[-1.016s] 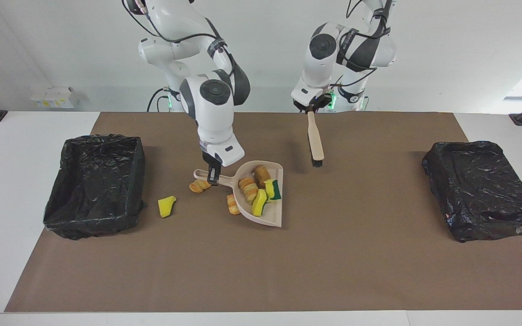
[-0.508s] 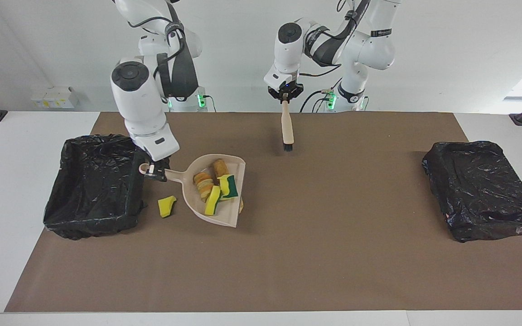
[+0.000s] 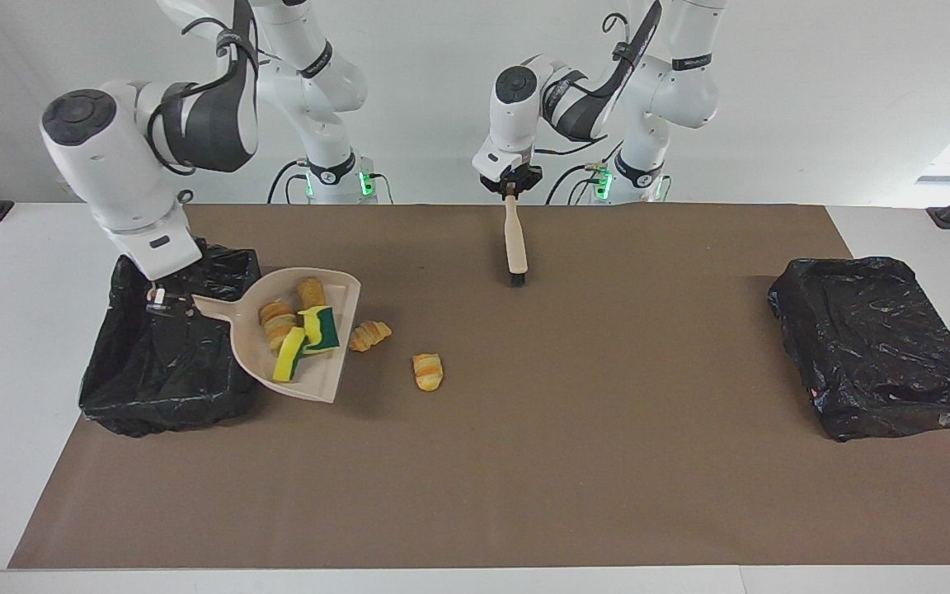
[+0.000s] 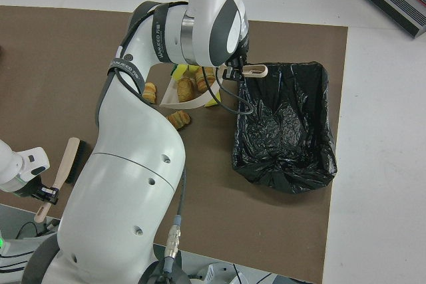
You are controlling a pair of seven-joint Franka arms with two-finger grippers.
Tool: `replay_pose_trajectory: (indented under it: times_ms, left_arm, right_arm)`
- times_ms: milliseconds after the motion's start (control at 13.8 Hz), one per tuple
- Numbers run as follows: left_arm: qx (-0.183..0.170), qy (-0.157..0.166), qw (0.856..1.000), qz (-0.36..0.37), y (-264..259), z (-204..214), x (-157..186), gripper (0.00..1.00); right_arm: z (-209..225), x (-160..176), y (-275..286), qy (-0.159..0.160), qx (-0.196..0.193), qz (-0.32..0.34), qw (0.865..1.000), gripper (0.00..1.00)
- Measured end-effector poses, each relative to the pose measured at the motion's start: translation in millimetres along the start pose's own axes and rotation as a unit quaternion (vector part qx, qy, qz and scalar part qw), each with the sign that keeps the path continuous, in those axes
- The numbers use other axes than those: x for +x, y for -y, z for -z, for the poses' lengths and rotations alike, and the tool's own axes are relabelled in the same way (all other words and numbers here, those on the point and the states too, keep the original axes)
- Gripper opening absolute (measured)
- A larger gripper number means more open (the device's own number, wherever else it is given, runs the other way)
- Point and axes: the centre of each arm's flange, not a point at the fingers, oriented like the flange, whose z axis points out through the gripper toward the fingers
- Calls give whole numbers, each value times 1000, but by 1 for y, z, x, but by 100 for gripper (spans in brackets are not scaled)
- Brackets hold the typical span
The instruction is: Sweep and dump trash in bin
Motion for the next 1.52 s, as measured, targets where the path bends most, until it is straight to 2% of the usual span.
replay_pose_trajectory:
  times_ms: [363, 581, 798, 943, 1016, 1161, 1306, 1524]
  left_arm:
    - [-8, -6, 1000, -1, -4, -5, 5, 26]
    - [-9, -7, 1000, -1, -6, -8, 7, 26]
    - [-21, -14, 1000, -7, -6, -7, 16, 26]
    - [-31, -15, 999, -18, -2, -1, 37, 43]
    - [-40, -18, 999, -18, 0, 6, 52, 56]
    - [-60, -27, 998, -11, 10, 29, 87, 79]
    - [-60, -40, 997, -12, 22, 56, 121, 99]
    - [-34, -96, 995, -4, 48, 109, 185, 100]
  right_arm:
    - [-5, -100, 17, 6, 5, 60, 998, 33]
    - [-4, -142, 28, 63, 23, 80, 995, 33]
    - [6, -166, 30, 130, 14, 84, 988, 33]
    - [12, -170, 29, 188, 18, 62, 980, 33]
    - [15, -164, 26, 218, 16, 42, 975, 33]
    - [19, -141, 20, 254, 15, 13, 967, 33]
    - [22, -112, 18, 286, 29, 1, 958, 33]
    - [29, -78, 22, 318, 47, 5, 947, 33]
